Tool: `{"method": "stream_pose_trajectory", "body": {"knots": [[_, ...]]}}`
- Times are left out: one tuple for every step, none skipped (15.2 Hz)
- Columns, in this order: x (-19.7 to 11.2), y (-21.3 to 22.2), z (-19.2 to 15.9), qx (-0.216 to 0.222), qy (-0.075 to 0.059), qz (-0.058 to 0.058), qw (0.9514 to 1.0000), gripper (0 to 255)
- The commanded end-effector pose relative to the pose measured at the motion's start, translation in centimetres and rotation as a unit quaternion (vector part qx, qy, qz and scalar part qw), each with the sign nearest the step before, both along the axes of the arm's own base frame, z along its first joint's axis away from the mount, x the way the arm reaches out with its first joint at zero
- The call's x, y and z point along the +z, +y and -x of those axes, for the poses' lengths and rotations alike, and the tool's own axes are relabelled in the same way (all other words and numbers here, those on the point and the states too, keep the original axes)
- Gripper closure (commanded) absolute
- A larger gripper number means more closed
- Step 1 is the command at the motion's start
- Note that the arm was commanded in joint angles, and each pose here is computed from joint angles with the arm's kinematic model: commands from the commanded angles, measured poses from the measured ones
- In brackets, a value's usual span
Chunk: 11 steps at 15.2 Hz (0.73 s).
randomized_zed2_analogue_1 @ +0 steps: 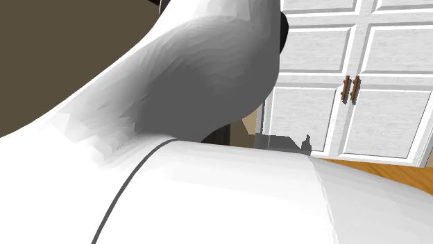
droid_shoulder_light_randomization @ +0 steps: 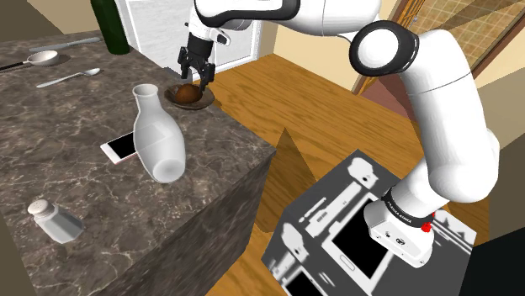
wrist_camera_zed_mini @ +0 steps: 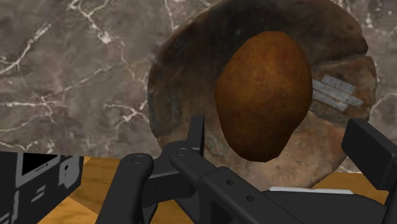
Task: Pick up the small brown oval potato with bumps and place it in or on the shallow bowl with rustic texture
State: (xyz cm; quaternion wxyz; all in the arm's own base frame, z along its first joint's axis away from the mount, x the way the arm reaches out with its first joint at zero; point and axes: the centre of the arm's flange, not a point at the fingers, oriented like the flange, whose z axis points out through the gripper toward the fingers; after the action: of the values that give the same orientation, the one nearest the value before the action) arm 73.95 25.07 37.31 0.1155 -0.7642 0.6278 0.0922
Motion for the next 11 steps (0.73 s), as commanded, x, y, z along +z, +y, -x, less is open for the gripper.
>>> {"method": "stream_pose_trajectory", "body": {"knots": [[2.0,-0.6,0.0,0.0,0.0,0.0,1.0,0],[3.3,-1.0,0.0,0.0,0.0,0.0,1.0,0],[4.3,-1.3,0.0,0.0,0.0,0.0,1.0,0],[4.3,-1.3,0.0,0.0,0.0,0.0,1.0,0],[4.3,-1.3,0.0,0.0,0.0,0.0,1.0,0],[4.3,-1.3,0.0,0.0,0.0,0.0,1.0,0],[4.3,-1.3,0.0,0.0,0.0,0.0,1.0,0],[4.3,-1.3,0.0,0.0,0.0,0.0,1.0,0],[4.3,-1.3,0.0,0.0,0.0,0.0,1.0,0],[4.3,-1.3,0.0,0.0,0.0,0.0,1.0,0],[4.3,-1.3,0.0,0.0,0.0,0.0,1.0,0]]}}
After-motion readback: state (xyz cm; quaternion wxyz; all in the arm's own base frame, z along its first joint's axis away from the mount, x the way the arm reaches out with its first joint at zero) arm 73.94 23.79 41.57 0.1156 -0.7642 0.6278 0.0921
